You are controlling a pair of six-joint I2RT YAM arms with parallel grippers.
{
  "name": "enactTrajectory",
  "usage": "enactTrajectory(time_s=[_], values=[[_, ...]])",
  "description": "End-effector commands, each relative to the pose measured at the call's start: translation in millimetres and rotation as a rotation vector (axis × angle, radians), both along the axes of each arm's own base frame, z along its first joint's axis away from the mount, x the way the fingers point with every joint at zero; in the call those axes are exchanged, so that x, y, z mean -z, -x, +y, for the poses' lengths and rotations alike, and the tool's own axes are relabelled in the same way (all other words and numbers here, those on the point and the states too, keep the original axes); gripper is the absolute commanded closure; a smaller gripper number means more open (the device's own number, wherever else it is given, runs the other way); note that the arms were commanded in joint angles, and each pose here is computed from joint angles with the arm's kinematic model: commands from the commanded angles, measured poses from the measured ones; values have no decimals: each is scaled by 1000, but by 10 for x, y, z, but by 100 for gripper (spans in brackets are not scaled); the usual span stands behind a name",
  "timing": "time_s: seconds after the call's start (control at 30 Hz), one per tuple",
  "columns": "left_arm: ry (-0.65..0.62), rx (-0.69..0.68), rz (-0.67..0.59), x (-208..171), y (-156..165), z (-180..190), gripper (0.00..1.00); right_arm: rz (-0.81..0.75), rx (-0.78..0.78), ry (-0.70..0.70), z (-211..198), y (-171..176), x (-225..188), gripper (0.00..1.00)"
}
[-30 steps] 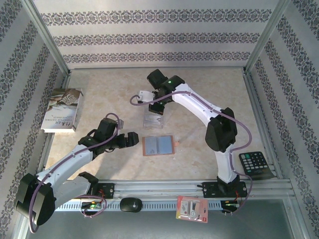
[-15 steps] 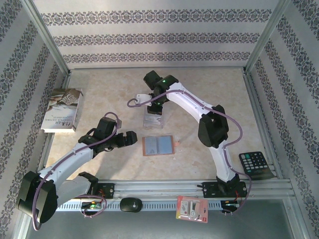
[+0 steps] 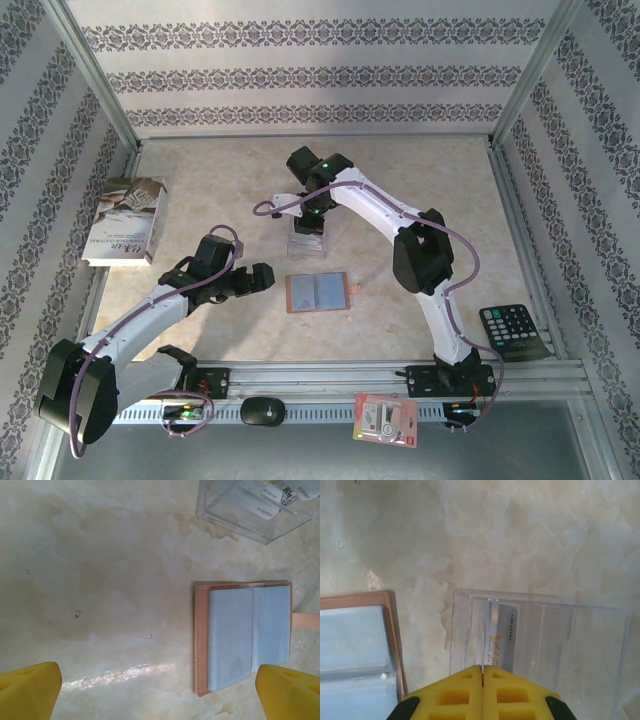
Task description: Take the credit cards out of the card holder
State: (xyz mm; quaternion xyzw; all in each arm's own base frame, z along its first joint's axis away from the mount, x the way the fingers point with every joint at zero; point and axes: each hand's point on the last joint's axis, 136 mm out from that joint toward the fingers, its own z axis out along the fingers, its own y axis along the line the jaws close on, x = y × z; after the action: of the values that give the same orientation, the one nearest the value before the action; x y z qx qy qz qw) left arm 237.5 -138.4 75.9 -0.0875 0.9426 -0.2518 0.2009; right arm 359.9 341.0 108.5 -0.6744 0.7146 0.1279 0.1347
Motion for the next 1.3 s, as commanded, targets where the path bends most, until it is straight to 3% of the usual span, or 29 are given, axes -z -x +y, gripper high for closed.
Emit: enactTrajectory(time_s=[0.0, 0.37, 0.6, 0.93, 1.1, 1.27], values=[[-2, -5, -11, -50, -44, 30, 0, 42, 13, 2, -19, 0, 86, 100], [2, -11, -8, -28, -38, 40, 0, 47, 37, 17, -47, -24, 142, 100], [8, -6, -11, -39, -35, 26, 0, 9, 68, -31, 24, -130, 46, 76], [46, -12, -58, -124, -63, -5, 0, -119, 162, -296, 218, -244, -685, 66], [106, -27, -97, -154, -111, -60, 0, -100, 311, -483, 271, -131, -1065, 63], [114, -59, -118, -126, -115, -24, 0, -104, 649, -545, 116, -92, -1051, 63]])
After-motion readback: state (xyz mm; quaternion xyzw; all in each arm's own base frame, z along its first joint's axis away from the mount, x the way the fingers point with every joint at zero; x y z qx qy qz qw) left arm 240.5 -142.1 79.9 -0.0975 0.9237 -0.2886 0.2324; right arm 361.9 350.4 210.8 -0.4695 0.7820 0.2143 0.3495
